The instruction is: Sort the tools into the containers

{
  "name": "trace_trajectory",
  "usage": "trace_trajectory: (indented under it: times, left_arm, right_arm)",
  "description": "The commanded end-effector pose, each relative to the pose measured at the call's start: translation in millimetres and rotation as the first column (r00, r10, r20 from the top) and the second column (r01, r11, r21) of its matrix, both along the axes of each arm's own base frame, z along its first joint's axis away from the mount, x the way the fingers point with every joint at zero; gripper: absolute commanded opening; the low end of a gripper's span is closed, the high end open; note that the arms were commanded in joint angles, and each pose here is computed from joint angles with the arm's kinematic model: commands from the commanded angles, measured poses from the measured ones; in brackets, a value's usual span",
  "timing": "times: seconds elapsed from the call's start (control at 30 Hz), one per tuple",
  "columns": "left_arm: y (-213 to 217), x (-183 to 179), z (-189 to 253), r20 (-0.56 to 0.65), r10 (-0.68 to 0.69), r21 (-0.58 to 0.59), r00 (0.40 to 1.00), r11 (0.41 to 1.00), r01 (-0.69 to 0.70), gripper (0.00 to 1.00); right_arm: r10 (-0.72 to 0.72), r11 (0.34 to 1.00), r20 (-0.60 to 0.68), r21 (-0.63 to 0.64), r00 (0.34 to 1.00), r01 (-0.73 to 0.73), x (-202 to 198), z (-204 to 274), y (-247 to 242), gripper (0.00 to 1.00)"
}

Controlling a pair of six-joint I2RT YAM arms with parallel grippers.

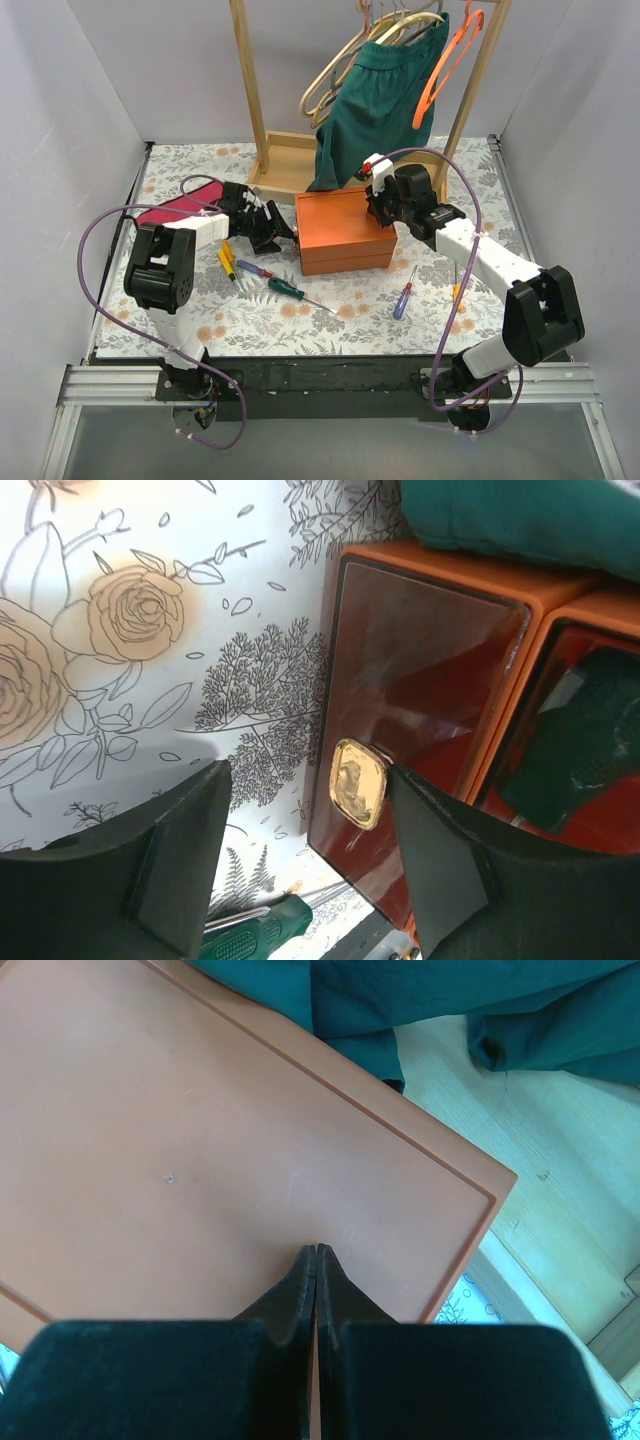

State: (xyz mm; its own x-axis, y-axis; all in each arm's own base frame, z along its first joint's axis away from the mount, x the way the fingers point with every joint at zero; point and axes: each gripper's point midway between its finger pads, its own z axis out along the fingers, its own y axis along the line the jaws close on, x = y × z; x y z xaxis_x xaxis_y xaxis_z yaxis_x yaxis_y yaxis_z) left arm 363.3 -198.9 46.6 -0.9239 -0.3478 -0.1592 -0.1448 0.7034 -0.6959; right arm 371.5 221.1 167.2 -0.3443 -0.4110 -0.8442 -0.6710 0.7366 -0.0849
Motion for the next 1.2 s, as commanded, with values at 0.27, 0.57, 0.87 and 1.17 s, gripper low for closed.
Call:
trace_trajectory:
  times: [0.27,0.57,0.87,1.17]
  left_arm:
    - [29.4,10.4,1.9,0.034,0.033,0.21,0.999,0.977,-0.04,0.62]
    - [78.6,22.2,17.5,0.126,0.027,0.397,0.992,0.915,-0.076,0.63]
    - [112.8,9.4,14.0,0.142,0.071,0.49,0.987,0.862,-0.132,0.66]
    - [192.0,29.0,59.6,0.243,0.234,0.586,0.941,0.738,-0.335,0.71]
  right_arm:
    - [-0.106,0.98,-0.176,-0.184,0.979,0.073,-27.8,-63.5,-46.3,0.01]
    - [-0.12,0.978,-0.179,-0.189,0.976,0.085,-26.8,-65.1,-52.5,0.01]
    - [-0.126,0.978,-0.175,-0.19,0.976,0.092,-30.2,-64.5,-58.2,0.01]
    - [-0.13,0.979,-0.137,-0.176,0.982,0.105,-27.6,-54.9,-63.2,0.01]
